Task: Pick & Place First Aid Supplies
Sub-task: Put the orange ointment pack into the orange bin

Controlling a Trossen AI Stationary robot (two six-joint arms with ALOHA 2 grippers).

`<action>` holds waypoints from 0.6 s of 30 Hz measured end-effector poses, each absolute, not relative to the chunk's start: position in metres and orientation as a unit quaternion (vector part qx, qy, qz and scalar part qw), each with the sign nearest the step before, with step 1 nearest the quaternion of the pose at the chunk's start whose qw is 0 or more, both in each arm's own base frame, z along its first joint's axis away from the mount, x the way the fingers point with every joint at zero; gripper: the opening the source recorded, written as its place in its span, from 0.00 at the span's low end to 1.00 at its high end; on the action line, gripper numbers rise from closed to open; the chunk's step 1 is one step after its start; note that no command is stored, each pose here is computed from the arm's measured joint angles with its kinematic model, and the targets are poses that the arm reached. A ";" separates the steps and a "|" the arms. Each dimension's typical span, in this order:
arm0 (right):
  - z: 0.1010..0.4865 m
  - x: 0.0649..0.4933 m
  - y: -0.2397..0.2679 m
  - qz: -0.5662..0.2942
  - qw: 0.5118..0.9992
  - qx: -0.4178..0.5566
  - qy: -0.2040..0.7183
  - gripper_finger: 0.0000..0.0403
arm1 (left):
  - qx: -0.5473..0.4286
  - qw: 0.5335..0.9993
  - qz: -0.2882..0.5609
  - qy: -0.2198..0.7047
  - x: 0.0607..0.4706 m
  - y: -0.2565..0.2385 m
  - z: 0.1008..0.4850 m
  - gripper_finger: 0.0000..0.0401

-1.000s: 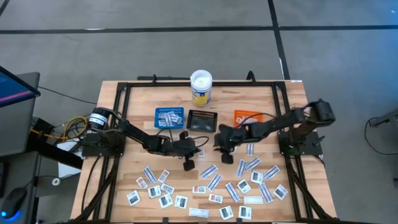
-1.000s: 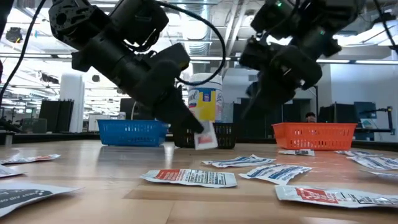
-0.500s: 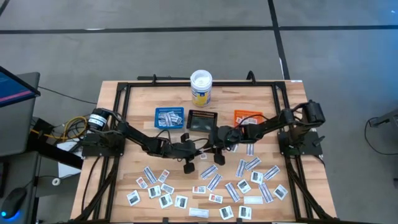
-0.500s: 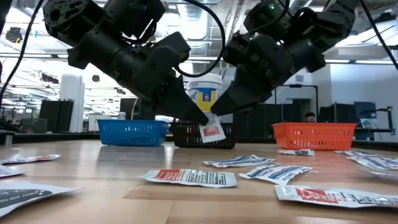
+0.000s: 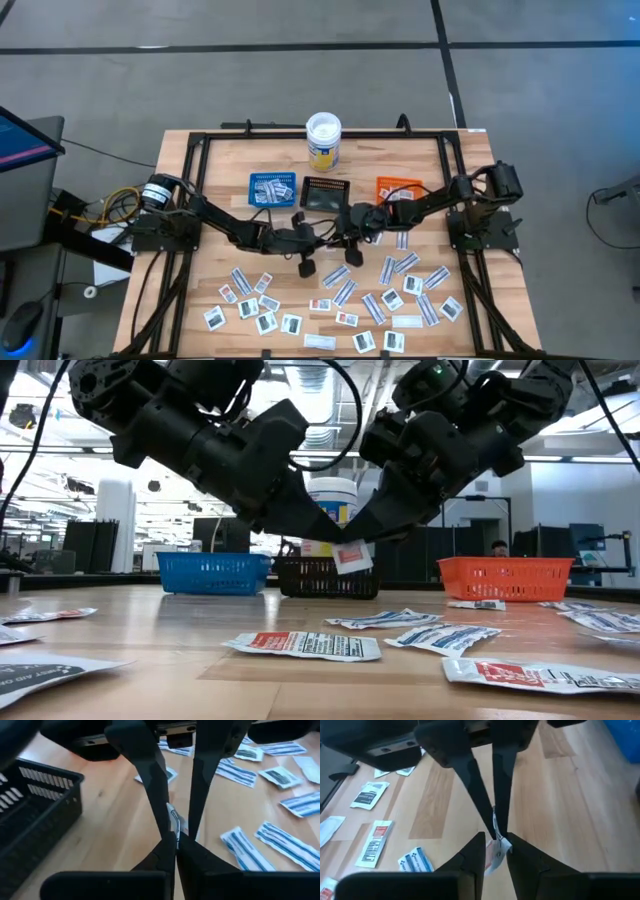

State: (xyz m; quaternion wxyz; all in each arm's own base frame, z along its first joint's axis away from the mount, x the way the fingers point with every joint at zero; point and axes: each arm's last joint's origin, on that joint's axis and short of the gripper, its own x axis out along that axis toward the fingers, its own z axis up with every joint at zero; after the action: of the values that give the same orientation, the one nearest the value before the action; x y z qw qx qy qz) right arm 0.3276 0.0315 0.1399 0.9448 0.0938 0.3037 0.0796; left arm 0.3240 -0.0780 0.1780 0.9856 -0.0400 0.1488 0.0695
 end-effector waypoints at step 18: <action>0.146 0.320 0.024 0.063 0.933 0.093 0.342 0.01 | -0.040 0.986 0.085 0.141 0.324 -0.077 0.180 0.04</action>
State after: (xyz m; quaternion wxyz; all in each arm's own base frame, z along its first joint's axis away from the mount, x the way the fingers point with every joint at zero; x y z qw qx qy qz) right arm 0.3198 0.0239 0.1465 0.9329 0.0930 0.3421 0.0629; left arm 0.3242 -0.0768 0.1795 0.9856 -0.0399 0.1409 0.0850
